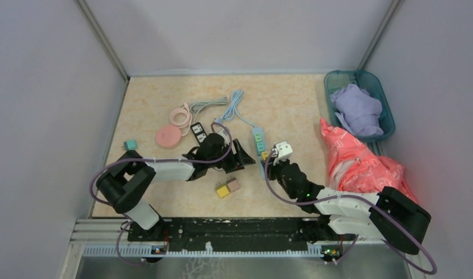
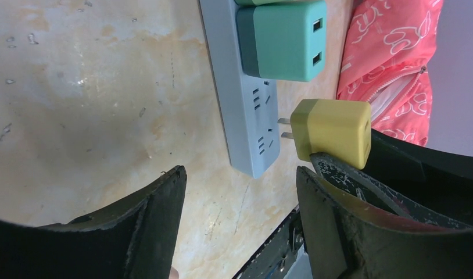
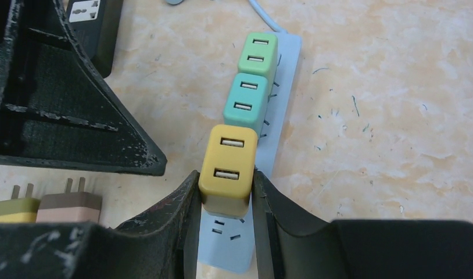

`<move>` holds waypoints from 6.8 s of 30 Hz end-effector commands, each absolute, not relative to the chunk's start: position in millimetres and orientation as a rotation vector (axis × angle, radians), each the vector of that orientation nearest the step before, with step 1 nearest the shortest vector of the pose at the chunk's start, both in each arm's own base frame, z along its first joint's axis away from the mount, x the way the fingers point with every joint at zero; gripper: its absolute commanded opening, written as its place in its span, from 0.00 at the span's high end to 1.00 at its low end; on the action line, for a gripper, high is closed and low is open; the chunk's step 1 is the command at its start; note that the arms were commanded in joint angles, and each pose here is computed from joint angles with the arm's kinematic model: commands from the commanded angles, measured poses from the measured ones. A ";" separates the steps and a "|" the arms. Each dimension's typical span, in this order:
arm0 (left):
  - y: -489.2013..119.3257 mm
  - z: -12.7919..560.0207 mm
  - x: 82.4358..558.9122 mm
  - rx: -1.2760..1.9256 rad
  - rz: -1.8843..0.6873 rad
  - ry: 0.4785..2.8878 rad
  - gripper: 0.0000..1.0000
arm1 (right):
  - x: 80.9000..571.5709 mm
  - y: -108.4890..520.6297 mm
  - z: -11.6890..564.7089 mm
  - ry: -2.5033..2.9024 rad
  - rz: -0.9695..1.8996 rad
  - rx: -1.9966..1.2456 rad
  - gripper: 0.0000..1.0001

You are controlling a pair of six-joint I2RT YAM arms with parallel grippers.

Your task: Insert the plug

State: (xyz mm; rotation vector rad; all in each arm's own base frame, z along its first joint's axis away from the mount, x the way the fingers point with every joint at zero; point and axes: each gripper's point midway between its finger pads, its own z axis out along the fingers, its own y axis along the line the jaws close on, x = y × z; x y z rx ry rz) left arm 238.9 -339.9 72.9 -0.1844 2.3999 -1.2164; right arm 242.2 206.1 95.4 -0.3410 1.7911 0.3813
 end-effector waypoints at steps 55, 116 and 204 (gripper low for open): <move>-384.5 13.3 220.5 -0.288 -1.344 2.625 0.69 | 267.4 206.4 90.5 1.673 0.409 -0.225 1.00; -385.8 11.2 214.2 -0.290 -1.359 2.636 0.72 | 269.8 209.6 100.0 1.542 0.445 -0.144 1.00; -379.8 7.2 205.3 -0.310 -1.352 2.645 0.74 | 247.0 235.2 128.7 2.061 0.235 -0.202 0.38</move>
